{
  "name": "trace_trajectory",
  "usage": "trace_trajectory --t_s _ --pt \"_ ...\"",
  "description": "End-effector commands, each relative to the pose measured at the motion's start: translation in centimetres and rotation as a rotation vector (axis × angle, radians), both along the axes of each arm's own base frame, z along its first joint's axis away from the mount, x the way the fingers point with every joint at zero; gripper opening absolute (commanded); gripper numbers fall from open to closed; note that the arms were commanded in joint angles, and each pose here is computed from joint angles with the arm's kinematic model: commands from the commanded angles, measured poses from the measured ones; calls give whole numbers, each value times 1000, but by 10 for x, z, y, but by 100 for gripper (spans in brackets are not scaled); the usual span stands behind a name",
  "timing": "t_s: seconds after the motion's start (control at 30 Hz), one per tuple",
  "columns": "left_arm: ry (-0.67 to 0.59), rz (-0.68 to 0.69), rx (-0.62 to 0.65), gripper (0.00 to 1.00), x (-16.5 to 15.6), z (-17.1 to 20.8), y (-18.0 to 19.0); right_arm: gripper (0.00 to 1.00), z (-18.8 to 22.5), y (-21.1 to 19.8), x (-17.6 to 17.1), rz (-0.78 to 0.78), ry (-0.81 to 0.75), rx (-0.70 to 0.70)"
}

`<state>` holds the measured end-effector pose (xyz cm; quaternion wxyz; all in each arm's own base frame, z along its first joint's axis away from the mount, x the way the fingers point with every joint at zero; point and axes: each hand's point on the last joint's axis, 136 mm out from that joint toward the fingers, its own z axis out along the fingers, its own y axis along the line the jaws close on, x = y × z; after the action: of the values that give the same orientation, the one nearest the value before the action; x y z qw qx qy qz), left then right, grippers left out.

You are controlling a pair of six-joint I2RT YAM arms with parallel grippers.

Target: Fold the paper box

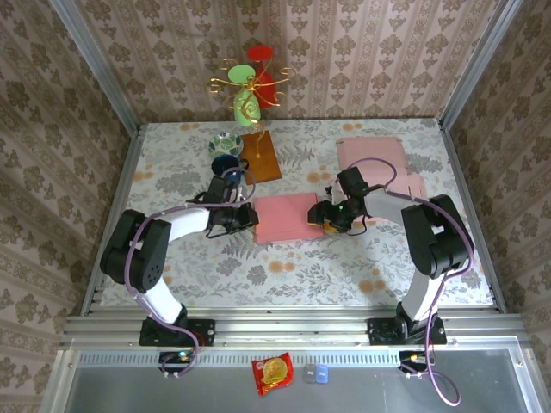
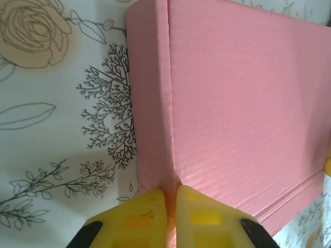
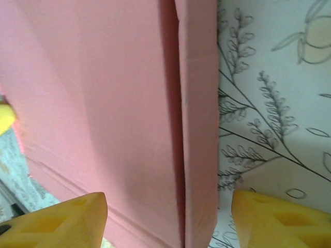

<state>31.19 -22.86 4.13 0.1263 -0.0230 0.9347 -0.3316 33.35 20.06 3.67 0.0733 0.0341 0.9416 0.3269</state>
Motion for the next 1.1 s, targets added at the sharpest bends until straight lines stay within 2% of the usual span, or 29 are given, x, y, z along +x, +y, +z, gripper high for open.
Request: trace_trajectory --t_s 0.0,0.23,0.5,0.77,1.07 --pt "42 55 33 8 -7 -17 18 69 12 13 2 25 -23 115" --pt "56 68 17 4 -9 -23 23 71 27 30 9 46 -60 245" --pt "66 76 8 2 -9 -28 26 69 41 42 23 58 -84 333" --pt "55 66 0 2 -8 -30 25 59 62 60 41 52 -100 449" --pt "42 61 0 3 -5 -29 27 48 72 70 48 49 -96 494"
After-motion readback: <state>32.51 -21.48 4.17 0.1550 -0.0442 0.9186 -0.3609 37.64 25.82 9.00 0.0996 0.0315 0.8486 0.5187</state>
